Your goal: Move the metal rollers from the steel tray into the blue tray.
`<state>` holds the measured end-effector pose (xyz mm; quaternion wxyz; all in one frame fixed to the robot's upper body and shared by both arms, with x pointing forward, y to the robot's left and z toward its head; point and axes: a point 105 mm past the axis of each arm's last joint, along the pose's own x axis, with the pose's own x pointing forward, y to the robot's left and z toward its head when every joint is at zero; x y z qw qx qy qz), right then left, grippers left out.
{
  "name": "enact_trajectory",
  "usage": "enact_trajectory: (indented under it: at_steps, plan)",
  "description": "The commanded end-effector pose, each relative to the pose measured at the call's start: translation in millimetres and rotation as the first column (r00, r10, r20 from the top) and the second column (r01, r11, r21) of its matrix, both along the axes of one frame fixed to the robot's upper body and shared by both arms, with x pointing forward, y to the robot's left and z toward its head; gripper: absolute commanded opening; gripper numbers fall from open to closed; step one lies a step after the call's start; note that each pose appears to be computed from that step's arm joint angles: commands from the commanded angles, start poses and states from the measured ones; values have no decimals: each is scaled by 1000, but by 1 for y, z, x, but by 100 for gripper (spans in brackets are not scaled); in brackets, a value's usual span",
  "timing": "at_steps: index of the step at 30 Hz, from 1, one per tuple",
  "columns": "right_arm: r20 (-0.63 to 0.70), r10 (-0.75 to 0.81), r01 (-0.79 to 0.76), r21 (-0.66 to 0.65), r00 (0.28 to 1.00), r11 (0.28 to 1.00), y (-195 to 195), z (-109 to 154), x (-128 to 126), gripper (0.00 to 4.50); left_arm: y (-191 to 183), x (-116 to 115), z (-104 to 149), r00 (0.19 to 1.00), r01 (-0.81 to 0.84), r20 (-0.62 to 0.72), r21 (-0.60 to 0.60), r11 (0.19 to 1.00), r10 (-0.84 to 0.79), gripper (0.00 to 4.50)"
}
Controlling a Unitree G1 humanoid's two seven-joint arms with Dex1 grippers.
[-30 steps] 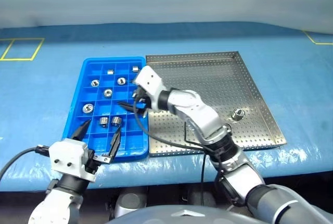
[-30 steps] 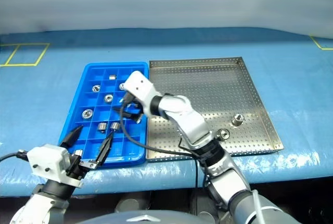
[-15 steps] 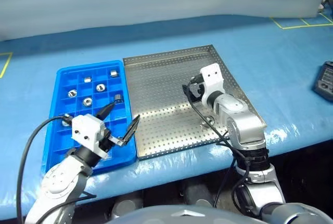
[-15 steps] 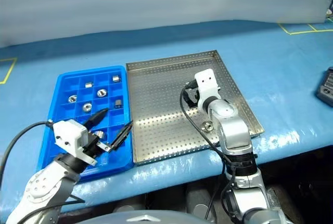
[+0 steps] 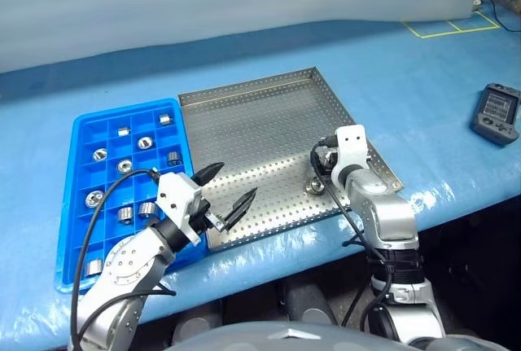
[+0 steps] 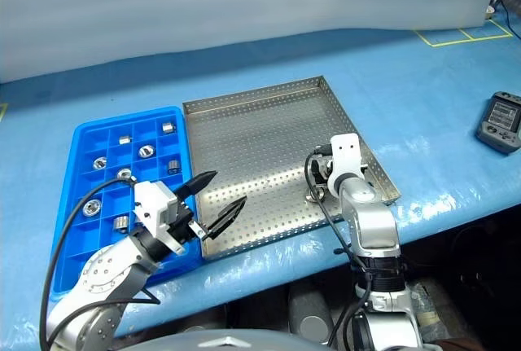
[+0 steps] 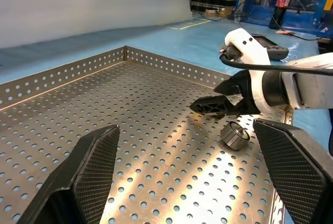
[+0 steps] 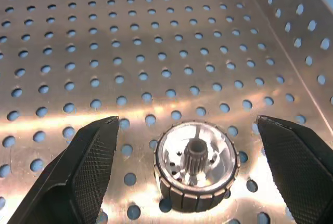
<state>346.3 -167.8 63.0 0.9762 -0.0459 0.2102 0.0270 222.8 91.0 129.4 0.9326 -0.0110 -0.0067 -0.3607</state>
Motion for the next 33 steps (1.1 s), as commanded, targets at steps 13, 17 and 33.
enact_trajectory:
  at_steps: [13,17,33]
  plan:
    - [-1,-36,36,18,999,999,-8,3,0,446,-1,-3,5,1000,-3,23,-17,1000,3,450]
    - [-2,-34,34,17,999,999,-7,3,0,446,0,-3,5,1000,-6,21,-19,1000,6,450]
    - [-2,-26,26,16,1000,1000,-5,3,0,446,0,-4,5,1000,-7,21,-16,1000,7,450]
